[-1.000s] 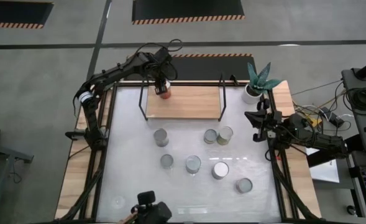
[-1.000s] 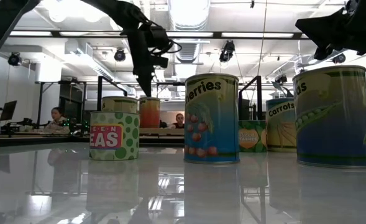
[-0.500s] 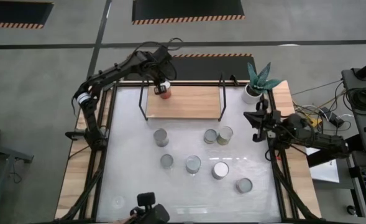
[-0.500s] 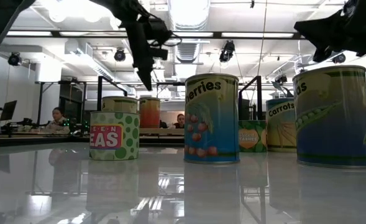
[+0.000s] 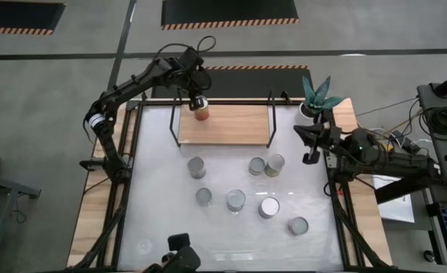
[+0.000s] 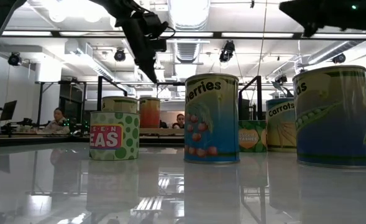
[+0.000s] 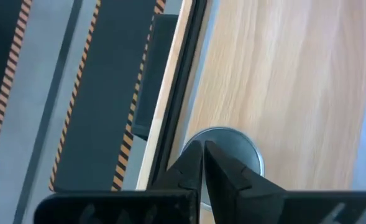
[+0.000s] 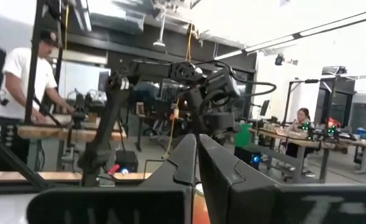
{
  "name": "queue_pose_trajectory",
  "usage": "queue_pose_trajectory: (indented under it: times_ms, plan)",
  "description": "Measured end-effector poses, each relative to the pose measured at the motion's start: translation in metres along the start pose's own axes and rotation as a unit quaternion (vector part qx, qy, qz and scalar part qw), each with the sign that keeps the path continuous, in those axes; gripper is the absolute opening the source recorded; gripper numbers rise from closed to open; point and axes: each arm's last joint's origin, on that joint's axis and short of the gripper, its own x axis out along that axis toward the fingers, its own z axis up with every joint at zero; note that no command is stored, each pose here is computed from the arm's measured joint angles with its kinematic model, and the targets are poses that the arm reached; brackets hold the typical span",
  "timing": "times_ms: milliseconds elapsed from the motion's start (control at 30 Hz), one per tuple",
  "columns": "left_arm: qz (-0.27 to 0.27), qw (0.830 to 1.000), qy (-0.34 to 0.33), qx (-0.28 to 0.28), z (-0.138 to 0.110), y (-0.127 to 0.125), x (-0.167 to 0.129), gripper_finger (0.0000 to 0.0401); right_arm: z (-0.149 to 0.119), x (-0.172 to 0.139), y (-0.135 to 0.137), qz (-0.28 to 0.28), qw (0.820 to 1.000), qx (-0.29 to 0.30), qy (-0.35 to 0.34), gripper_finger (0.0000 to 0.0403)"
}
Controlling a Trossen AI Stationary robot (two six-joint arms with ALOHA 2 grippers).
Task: Pick and place cans onto a shelf
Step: Put the canned pineapple on the shelf
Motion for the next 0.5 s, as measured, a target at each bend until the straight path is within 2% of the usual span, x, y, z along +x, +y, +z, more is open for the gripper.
queue_pose_trajectory:
  times_ms: [400,500]
  plan:
    - [-0.014,0.999,0.030,0.003,-0.011,-0.004,0.013,0.0000,0.028,0.083,-0.017,-0.018,0.995,-0.021,0.092,0.0009]
    - [-0.017,0.999,0.039,0.000,-0.016,-0.003,0.018,0.0000,0.027,0.106,-0.024,-0.018,0.988,-0.022,0.151,0.0009]
